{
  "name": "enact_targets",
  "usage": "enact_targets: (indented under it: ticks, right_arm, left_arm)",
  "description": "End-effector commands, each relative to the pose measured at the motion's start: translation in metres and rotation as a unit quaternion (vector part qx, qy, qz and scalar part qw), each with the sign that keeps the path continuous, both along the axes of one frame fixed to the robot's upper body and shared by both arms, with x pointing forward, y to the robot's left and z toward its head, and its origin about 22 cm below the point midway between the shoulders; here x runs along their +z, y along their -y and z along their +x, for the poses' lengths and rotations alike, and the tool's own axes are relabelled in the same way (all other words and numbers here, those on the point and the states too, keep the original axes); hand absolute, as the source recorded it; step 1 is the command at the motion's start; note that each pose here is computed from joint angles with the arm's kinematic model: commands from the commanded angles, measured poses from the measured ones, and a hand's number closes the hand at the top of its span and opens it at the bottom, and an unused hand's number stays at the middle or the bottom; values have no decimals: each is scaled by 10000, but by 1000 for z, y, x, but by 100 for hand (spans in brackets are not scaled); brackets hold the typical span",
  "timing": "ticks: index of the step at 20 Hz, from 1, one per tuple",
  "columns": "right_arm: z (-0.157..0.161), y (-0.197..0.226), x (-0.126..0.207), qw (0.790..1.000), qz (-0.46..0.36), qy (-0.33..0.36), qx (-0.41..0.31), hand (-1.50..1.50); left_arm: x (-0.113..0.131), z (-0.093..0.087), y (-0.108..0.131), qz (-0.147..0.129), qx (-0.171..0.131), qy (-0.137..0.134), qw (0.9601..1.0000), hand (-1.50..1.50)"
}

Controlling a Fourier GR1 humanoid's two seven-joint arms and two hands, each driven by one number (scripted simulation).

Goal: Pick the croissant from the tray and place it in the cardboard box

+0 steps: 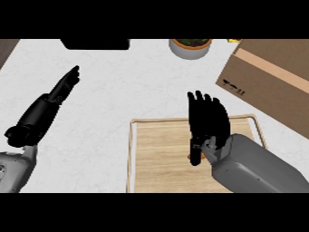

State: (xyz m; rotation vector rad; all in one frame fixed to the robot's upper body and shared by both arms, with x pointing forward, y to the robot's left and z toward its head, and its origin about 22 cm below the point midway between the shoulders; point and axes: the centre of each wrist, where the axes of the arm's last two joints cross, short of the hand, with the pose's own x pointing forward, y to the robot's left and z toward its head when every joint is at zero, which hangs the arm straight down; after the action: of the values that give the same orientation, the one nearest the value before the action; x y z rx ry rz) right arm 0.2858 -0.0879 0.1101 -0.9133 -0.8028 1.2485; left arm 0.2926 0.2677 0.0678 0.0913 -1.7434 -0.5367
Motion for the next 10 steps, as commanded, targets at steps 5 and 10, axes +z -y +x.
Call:
enact_targets:
  ticks: [5,10]
  right_arm:
    - [-1,-32,-16,9904,-1040,-132,-901,-150]
    - [6,-37,-19,9881,-1173,-294,-948,-150]
  left_arm:
    - [-3,-7,-4,-1,90,14,10000,0]
    - [-1,0,-6,-55,95,-29,9999,0]
